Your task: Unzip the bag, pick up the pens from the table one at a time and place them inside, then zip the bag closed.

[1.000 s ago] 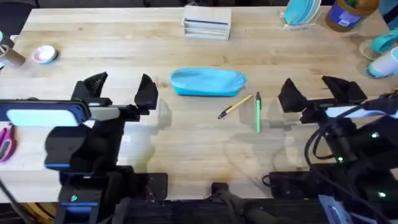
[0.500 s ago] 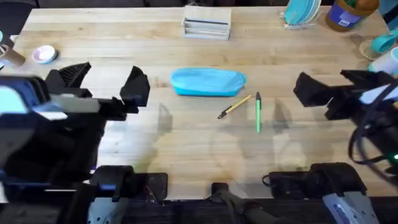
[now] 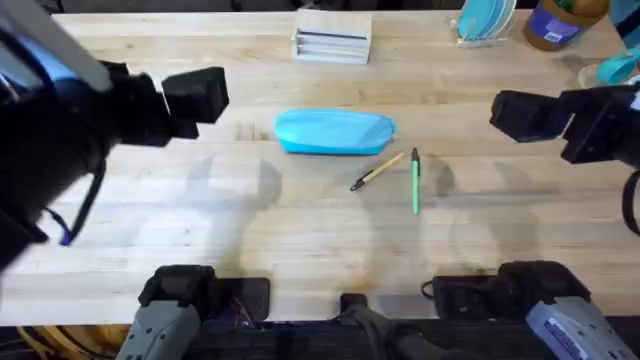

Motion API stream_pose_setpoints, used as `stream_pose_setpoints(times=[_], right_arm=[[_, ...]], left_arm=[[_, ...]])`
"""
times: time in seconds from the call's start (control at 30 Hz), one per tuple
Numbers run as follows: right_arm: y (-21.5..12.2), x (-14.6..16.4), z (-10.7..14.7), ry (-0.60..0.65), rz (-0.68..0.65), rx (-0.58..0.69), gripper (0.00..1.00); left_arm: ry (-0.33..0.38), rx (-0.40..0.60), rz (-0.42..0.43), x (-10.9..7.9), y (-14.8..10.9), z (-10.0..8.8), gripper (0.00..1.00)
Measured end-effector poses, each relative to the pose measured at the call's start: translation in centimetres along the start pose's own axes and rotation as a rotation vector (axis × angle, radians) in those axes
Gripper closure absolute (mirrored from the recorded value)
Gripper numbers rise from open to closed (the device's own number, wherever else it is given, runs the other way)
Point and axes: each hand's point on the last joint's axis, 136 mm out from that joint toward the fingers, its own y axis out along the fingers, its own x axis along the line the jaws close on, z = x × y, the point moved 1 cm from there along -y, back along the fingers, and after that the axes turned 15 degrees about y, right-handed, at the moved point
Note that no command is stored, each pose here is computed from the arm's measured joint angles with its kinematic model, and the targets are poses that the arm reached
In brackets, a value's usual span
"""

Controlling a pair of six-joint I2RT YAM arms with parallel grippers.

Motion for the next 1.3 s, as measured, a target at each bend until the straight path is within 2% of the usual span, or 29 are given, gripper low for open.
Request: stream_pose_setpoints(times=[0.2,0.27,0.3,0.37,0.47,0.5,0.57,0.6,0.73,0.93,1.17,1.3], right_arm=[[0.0,0.3,0.1,0.007,0.003,0.084,0.006],[-0.2,0.5,-0.2,0.008,0.002,0.093,0.005],[-0.5,0.7,-0.8,0.007,-0.004,0.085,0.005],[-0.5,0.7,-0.8,0.008,-0.004,0.086,0.006],[-0.5,0.7,-0.7,0.008,-0.004,0.086,0.005],[-0.5,0.7,-0.7,0.008,-0.005,0.087,0.006],[-0.5,0.7,-0.7,0.008,-0.007,0.087,0.006],[-0.5,0.7,-0.7,0.008,-0.007,0.087,0.006],[-0.5,0.7,-0.7,0.008,-0.007,0.087,0.006],[-0.5,0.7,-0.7,0.008,-0.007,0.087,0.005],[-0.5,0.7,-0.7,0.008,-0.007,0.087,0.005],[-0.5,0.7,-0.7,0.008,-0.006,0.087,0.005]], left_arm=[[-0.005,0.116,0.045,0.1,0.5,-0.5,0.008],[-0.006,0.151,0.057,0.1,0.7,-0.6,0.007],[-0.009,0.202,0.08,0.0,1.4,-0.6,0.007],[-0.01,0.213,0.085,0.0,1.7,-0.6,0.008],[0.052,0.215,0.161,-1.0,2.2,-0.6,0.008],[0.137,0.212,0.271,-2.6,2.4,-0.4,0.008],[0.202,0.212,0.352,-3.8,2.4,0.0,0.009],[0.294,0.203,0.455,-5.1,2.4,0.5,0.007],[0.399,0.168,0.542,-6.3,2.0,0.7,0.008],[0.502,0.095,0.563,-6.5,2.0,-0.1,0.008],[0.524,0.097,0.588,-6.9,1.8,0.3,0.007],[0.563,0.072,0.583,-6.8,1.9,-0.1,0.009]])
